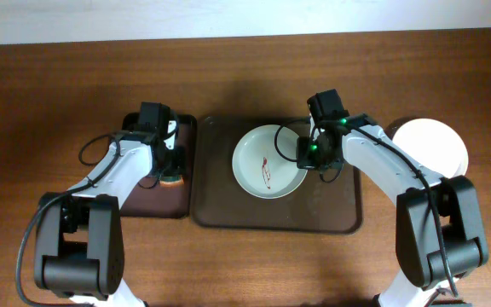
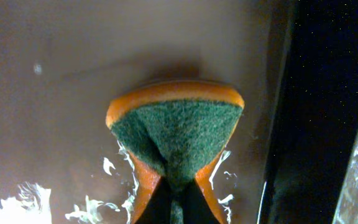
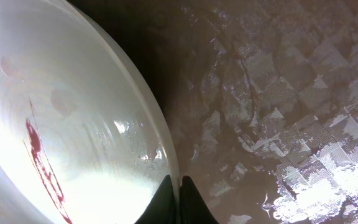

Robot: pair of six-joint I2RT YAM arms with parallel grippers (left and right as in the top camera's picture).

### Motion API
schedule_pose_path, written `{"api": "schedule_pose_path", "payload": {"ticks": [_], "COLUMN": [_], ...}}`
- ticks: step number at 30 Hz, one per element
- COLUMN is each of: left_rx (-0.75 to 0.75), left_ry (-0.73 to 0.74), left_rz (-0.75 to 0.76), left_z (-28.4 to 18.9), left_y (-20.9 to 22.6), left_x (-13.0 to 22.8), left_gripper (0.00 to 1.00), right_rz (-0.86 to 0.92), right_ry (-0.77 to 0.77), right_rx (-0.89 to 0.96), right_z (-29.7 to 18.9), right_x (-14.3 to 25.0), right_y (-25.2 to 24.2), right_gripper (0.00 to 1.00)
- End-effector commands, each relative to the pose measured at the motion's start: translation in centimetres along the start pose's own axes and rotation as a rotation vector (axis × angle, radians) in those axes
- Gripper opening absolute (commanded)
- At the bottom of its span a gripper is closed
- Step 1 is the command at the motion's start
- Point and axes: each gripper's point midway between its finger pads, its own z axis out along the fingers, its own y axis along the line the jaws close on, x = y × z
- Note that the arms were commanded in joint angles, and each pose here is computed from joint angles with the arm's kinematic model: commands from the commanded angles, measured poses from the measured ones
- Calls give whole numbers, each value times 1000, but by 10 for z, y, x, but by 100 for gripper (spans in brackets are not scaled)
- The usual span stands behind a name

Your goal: Clean dirty plates on tray and stack at the side

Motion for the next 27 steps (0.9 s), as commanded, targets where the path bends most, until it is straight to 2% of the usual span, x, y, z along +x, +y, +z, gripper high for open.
{"api": "schedule_pose_path", "payload": {"ticks": [1,6,16,27], "left_rx": [17,39,27,46], "left_ry": [-59,-297,-583,-740], "left_rz": [1,5,-3,-4], "left_z": [-29,-104,-187,-241], "left_y": [-2,-6,-2,-3], "left_x": [-14,-46,-73,-76], "left_gripper": [0,0,0,0], "right_rz": [4,4,3,2], "right_ry": [2,1,-8,-7], "right_rx": [13,13,18,17], "right_z": [3,3,3,3], "right_x": [-1,-1,-3,-3], "right_y": [0,0,-1,-1], "right_gripper": [4,4,4,4]}}
